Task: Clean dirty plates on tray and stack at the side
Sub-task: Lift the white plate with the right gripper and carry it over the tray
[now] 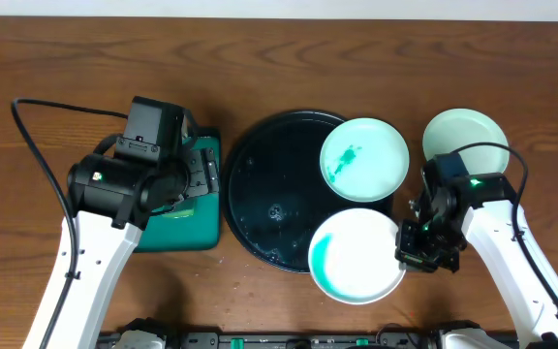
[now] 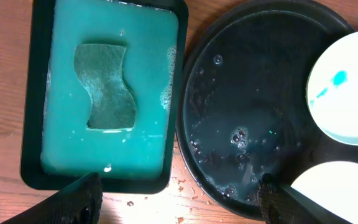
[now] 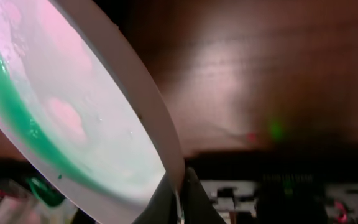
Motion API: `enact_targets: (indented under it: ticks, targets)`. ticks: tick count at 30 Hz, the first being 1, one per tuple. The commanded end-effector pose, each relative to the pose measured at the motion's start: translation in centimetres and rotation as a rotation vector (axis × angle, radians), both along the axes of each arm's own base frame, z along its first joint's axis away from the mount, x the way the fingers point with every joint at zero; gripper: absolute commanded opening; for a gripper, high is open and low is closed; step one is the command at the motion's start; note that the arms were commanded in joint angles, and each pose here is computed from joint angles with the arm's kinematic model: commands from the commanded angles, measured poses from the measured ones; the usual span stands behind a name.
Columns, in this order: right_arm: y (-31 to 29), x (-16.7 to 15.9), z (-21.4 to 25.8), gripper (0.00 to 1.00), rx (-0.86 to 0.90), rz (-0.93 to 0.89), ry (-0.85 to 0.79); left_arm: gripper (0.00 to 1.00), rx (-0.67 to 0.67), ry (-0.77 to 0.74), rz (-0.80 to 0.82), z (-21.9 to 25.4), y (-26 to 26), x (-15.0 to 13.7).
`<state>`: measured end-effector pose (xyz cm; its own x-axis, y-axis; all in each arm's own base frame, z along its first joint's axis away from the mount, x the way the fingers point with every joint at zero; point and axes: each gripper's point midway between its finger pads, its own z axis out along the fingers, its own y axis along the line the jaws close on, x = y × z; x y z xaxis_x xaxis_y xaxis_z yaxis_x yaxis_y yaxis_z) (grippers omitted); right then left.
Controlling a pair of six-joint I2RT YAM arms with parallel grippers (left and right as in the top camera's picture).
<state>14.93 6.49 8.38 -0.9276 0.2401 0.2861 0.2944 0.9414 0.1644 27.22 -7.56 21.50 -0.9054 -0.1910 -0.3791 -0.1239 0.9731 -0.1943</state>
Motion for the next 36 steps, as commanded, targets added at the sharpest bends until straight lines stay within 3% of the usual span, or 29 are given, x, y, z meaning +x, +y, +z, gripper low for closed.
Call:
enact_targets:
  ticks: [1,9,19,25,36]
  targets:
    - [2.2,0.0,1.3,0.02,0.138,0.023,-0.006,0.8,0.005,0.001,-0.01,0.1,-0.1,0.0]
    - [6.7,2.7,2.6,0.02,0.378,0.094,-0.152,0.8,0.008,0.011,-0.011,0.0,0.0,-0.2]
    - [11.3,12.4,5.8,0.01,0.513,0.277,-0.676,0.8,0.008,0.011,-0.01,0.0,0.0,-0.2]
    - [11.3,16.3,7.9,0.01,0.44,0.251,-0.851,0.8,0.008,0.012,-0.011,0.0,0.0,-0.2]
    - [10.3,19.7,11.2,0.01,0.122,0.345,-0.909,0.8,0.009,0.014,-0.011,-0.1,0.0,-0.3]
